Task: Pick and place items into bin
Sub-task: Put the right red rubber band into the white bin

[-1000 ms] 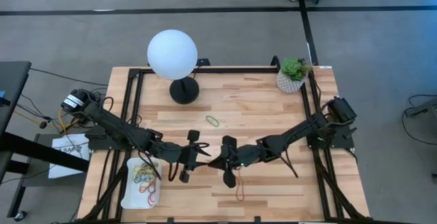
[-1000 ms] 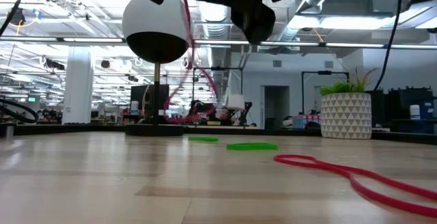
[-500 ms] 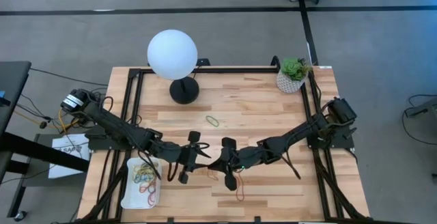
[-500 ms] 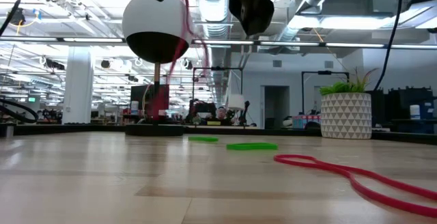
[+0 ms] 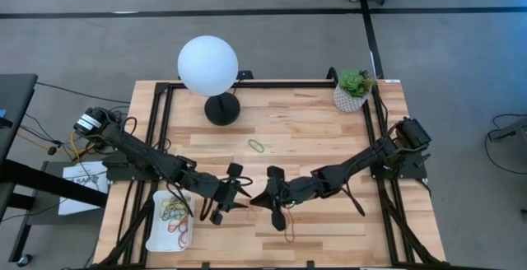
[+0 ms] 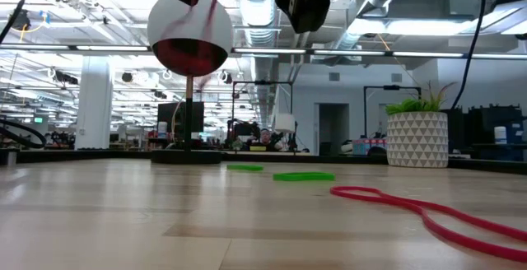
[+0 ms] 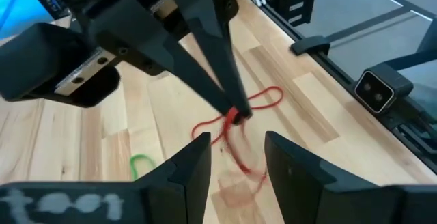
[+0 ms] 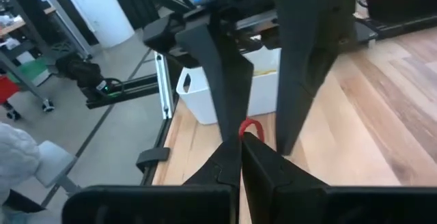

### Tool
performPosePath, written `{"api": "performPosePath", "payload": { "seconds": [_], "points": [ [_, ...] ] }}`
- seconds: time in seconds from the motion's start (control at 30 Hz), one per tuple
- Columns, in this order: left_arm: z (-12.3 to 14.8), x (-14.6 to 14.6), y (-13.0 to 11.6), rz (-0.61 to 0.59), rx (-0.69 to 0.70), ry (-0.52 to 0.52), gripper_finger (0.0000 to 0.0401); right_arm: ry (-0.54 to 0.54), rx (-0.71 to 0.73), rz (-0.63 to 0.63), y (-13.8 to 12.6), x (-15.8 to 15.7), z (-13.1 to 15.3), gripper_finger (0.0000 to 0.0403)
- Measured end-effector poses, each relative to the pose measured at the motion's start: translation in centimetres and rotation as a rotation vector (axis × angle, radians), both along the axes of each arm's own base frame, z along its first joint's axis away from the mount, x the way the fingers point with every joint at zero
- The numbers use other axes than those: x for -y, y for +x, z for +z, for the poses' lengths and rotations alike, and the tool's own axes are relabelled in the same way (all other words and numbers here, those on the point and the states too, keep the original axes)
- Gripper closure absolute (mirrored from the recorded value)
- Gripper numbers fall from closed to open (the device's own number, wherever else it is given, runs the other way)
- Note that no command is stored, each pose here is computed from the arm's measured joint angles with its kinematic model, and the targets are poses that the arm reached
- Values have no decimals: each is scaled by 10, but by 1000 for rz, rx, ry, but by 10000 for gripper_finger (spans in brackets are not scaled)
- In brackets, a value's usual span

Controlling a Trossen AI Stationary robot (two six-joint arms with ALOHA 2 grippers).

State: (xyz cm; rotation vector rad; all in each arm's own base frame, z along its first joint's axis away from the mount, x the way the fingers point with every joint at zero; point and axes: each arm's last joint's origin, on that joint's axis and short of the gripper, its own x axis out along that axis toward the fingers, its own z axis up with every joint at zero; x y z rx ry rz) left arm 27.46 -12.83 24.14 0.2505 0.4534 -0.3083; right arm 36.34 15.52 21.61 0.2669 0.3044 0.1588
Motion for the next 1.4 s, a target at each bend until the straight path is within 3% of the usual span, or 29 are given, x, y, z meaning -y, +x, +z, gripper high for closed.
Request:
{"api": "performPosePath", "payload": {
  "seconds": [0.73,0.93,1.07,1.27,1.4],
  "points": [
    [6,1,2,12,60,-20,271,-4,64,-5,3,3,5,401],
    [4,1,5,28,72,18,273,-48,77,-22,3,3,6,401],
    [-7,2,11,41,66,99,297,-51,72,-25,3,4,5,401],
    [-22,4,19,43,56,198,372,-56,58,-18,2,3,4,401],
    [-20,3,20,95,58,204,395,-51,35,-21,2,3,1,401]
  ]
}}
